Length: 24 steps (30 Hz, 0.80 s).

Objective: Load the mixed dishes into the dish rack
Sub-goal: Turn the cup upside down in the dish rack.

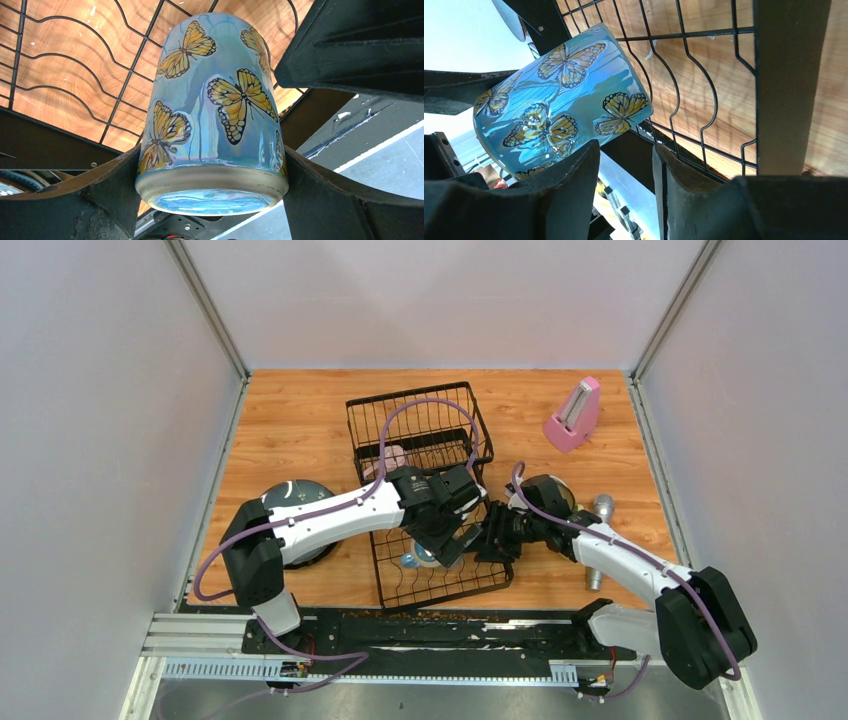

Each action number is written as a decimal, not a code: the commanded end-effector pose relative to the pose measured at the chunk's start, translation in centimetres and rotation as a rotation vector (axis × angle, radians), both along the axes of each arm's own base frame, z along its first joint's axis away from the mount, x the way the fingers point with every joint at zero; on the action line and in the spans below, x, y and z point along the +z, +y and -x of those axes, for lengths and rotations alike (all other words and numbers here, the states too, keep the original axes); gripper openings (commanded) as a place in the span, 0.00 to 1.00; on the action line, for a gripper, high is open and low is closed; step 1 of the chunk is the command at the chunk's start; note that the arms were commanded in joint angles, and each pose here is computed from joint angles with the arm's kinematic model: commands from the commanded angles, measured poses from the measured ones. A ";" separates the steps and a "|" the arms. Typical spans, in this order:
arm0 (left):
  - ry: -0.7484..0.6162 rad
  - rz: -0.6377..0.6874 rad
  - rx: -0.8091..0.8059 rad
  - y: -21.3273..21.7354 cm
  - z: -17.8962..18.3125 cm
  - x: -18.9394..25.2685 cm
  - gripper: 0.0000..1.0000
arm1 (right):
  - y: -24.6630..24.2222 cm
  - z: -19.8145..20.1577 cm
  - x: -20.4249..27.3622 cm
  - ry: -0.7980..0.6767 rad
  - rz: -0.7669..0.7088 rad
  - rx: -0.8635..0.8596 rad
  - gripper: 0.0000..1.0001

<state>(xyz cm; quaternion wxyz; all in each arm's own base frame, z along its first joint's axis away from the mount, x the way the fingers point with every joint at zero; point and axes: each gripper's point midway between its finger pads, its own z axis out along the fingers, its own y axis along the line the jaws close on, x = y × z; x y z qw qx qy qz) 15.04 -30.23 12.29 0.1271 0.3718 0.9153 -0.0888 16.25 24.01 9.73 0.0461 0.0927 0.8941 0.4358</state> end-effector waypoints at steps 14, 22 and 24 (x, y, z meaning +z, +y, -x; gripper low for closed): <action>-0.047 0.073 -0.031 -1.7 -1.0 2.8 1.00 | 0.1 -1.4 1.1 -0.089 0.005 -0.024 0.47; -0.048 0.105 -0.030 -2.3 -1.0 3.6 1.00 | 0.1 -1.3 1.1 -0.090 0.004 -0.021 0.47; -0.056 0.114 -0.027 -2.4 -1.2 3.9 1.00 | 0.2 -1.4 1.3 -0.095 0.001 -0.022 0.47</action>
